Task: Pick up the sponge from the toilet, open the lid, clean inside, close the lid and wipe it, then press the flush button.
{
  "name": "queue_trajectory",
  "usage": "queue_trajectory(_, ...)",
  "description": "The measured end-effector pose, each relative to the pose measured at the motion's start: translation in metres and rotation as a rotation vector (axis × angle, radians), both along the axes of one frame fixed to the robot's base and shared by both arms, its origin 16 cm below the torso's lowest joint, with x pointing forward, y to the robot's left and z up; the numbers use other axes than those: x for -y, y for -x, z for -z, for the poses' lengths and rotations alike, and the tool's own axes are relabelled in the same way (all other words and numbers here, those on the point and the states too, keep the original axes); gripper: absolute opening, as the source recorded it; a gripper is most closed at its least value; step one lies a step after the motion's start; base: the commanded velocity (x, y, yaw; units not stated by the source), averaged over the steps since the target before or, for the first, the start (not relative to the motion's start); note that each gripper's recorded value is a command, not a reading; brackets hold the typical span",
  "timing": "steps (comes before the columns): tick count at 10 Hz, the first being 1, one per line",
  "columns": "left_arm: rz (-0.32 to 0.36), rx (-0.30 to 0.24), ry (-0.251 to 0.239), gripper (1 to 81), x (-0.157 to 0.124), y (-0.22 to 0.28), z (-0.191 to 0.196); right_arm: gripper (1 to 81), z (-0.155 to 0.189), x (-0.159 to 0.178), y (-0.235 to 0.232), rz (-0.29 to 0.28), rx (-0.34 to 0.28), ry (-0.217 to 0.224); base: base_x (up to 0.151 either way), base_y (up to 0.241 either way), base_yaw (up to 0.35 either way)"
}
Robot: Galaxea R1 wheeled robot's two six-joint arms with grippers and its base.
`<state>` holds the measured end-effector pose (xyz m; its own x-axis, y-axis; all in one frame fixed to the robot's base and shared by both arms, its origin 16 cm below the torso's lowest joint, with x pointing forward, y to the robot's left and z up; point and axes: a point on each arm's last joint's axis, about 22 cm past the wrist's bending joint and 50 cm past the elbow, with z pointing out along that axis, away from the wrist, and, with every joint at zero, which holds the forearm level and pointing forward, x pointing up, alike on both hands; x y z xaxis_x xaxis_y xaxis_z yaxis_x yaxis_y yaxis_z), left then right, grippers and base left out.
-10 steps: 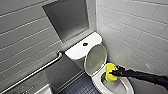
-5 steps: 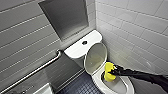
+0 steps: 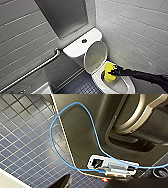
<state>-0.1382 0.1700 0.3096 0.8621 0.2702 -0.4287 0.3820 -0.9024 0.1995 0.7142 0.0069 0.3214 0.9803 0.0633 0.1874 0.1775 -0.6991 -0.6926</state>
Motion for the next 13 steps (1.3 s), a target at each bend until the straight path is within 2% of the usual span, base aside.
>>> queue_trajectory(2, -0.003, 0.024, 0.003, 81.1, 0.003, -0.01, 0.011, 1.0, -0.006, -0.002, -0.009, -0.009, 0.025, -0.001, 0.0, 0.0, 0.0)
queue_trajectory(5, -0.003, 0.017, 0.005, 81.1, 0.004, -0.007, 0.01, 1.0, -0.027, -0.016, -0.038, -0.029, 0.085, -0.015, 0.0, 0.0, 0.0)
queue_trajectory(7, -0.003, 0.018, 0.004, 81.1, 0.004, -0.007, 0.011, 1.0, -0.02, -0.026, -0.02, -0.055, 0.059, -0.017, 0.0, 0.0, 0.0)
queue_trajectory(11, -0.003, 0.017, 0.004, 81.1, 0.004, -0.007, 0.01, 1.0, 0.027, 0.009, 0.004, -0.022, 0.017, 0.074, 0.0, 0.0, 0.0)
queue_trajectory(13, -0.003, 0.017, 0.004, 81.1, 0.004, -0.007, 0.01, 1.0, 0.029, 0.007, 0.004, -0.012, 0.023, 0.074, 0.0, 0.0, 0.0)
